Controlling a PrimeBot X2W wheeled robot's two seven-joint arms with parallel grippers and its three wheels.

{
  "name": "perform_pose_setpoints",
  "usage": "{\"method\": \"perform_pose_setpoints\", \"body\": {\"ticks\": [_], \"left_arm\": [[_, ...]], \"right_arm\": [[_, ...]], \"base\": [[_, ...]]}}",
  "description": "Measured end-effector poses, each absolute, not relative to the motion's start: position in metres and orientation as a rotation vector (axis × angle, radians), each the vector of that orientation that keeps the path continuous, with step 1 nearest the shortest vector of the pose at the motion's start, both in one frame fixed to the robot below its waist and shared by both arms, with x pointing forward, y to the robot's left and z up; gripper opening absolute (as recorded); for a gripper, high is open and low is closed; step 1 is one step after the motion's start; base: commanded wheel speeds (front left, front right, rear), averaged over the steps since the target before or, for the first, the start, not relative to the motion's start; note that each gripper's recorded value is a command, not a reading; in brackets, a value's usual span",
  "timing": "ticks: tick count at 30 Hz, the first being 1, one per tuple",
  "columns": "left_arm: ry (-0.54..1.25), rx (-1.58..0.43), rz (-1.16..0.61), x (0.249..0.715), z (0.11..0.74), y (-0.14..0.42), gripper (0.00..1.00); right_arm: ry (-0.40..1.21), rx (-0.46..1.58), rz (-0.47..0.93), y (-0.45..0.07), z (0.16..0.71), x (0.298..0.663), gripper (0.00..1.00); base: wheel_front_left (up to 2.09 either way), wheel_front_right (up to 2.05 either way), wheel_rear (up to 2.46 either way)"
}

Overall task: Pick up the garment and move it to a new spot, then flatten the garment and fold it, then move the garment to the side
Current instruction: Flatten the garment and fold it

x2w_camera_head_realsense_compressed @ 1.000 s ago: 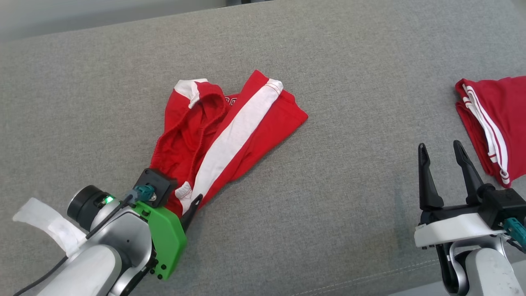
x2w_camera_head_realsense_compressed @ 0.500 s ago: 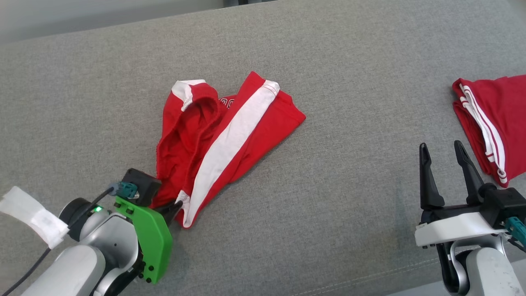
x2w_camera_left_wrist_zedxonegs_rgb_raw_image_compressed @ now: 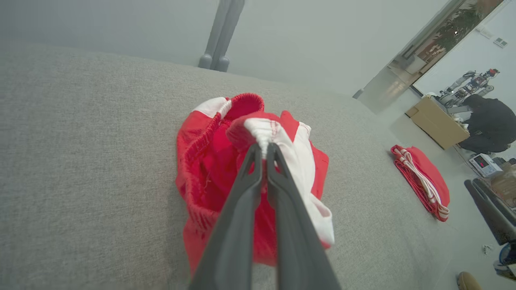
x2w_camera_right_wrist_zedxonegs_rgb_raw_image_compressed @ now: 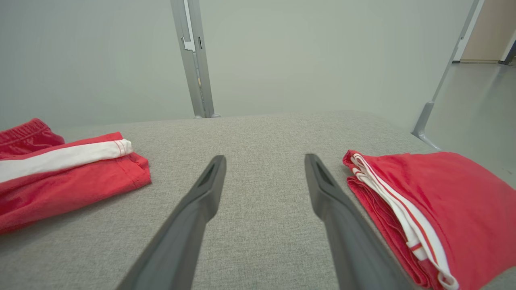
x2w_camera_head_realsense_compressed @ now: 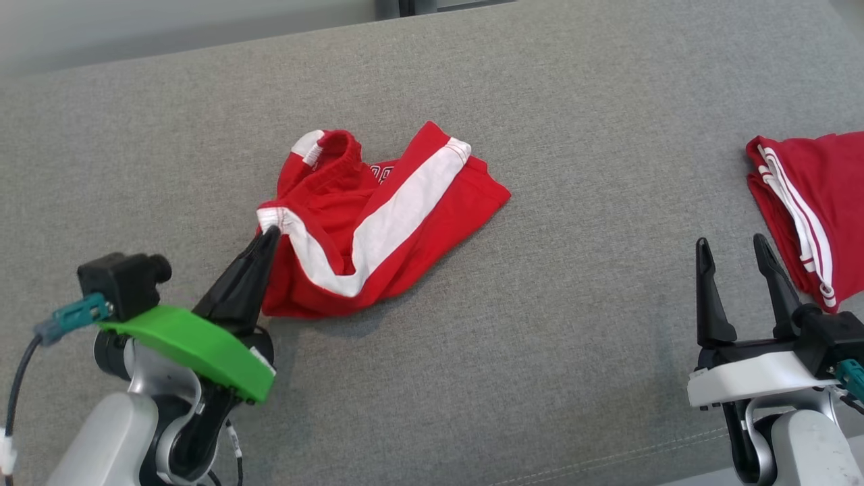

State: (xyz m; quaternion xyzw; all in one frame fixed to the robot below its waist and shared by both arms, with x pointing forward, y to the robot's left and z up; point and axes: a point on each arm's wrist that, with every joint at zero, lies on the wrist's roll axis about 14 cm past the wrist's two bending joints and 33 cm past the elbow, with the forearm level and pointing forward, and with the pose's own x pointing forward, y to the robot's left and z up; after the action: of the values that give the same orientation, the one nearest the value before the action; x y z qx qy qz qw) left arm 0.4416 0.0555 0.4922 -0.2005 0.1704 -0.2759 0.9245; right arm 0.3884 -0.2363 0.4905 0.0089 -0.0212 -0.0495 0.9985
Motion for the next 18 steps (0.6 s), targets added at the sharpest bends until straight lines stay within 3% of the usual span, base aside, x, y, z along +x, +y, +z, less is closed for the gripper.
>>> {"method": "perform_pose_setpoints", "body": {"ticks": [4,11,18], "left_arm": [[0.300,-0.521,-0.472,0.433,0.486,0.077,0.00],[0.408,-0.615,-0.394,0.379,0.434,0.094,0.00],[0.356,-0.714,-0.279,0.368,0.426,0.112,0.00]], "right_arm": [[-0.048,0.011,-0.106,-0.239,0.492,0.388,1.00],[-0.047,-0.012,-0.059,-0.225,0.492,0.394,1.00],[-0.053,-0.018,0.003,-0.208,0.492,0.403,1.00]], "base": [[0.00,0.00,0.00],[0.00,0.00,0.00],[0.00,0.00,0.00]]}}
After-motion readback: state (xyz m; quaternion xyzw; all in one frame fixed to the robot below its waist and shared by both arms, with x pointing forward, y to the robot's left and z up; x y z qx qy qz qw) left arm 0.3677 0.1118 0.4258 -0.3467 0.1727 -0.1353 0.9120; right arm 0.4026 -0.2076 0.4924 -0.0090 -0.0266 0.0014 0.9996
